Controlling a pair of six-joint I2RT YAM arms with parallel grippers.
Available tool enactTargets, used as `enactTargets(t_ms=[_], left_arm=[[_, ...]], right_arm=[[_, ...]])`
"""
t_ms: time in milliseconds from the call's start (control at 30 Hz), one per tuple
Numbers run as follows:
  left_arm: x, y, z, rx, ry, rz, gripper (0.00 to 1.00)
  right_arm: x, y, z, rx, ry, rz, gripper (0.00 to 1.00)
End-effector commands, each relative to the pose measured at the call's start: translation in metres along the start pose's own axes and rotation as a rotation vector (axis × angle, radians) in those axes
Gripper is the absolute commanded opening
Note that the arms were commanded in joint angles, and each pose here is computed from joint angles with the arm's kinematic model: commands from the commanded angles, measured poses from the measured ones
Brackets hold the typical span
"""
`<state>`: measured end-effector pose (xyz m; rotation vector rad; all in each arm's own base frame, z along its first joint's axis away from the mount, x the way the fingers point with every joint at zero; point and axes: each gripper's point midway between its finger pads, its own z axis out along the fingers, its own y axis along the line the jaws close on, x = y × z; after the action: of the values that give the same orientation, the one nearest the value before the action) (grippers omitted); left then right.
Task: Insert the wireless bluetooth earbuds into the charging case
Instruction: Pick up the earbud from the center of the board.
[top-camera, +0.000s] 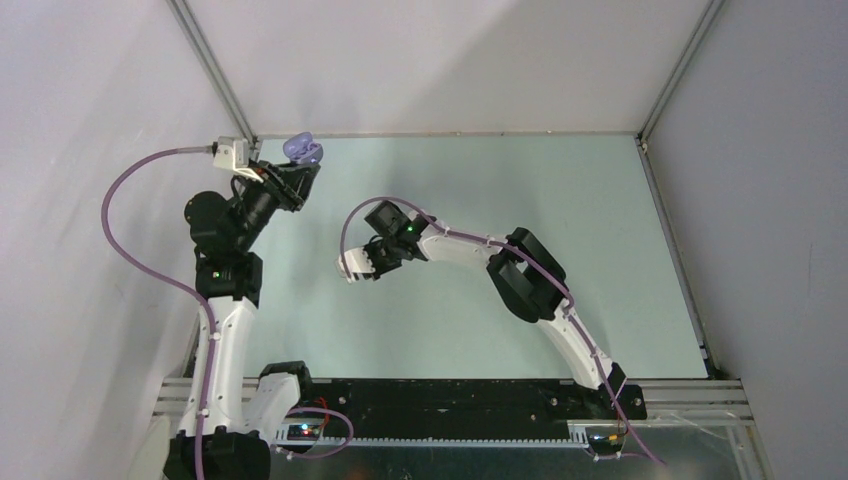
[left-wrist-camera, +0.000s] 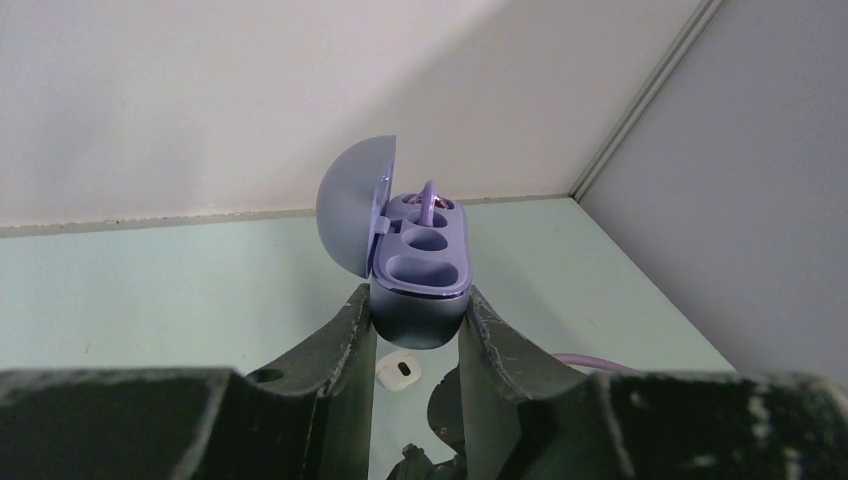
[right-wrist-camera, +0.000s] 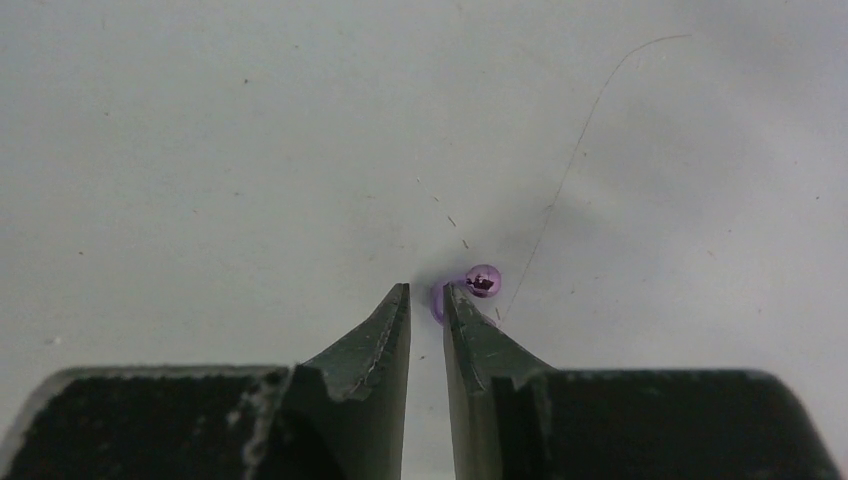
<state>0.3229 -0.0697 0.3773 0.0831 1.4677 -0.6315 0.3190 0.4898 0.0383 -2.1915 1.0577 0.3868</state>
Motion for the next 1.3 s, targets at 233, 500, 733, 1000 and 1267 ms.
enactTargets(t_ms=[233, 500, 733, 1000, 1267], left_arm=[[-0.010, -0.001, -0.004, -0.002, -0.040, 0.015, 0.00], [-0.007, 0.001, -0.002, -0.005, -0.034, 0.012, 0.00], [-0.007, 0.002, -0.001, -0.004, -0.031, 0.018, 0.00], [-0.003, -0.006, 0.017, 0.126, -0.016, 0.077, 0.00], [0.025, -0.031, 0.036, 0.435, 0.061, 0.212, 0.00]], right_arm=[[0.015, -0.022, 0.006, 0.070, 0.071, -0.053, 0.26], [0.021, -0.034, 0.004, 0.097, 0.084, -0.072, 0.27], [0.008, -0.058, -0.014, 0.166, 0.046, -0.059, 0.10], [-0.027, -0.063, -0.115, 0.153, -0.070, 0.194, 0.00], [-0.065, -0.036, -0.257, 0.034, -0.293, 0.557, 0.00]])
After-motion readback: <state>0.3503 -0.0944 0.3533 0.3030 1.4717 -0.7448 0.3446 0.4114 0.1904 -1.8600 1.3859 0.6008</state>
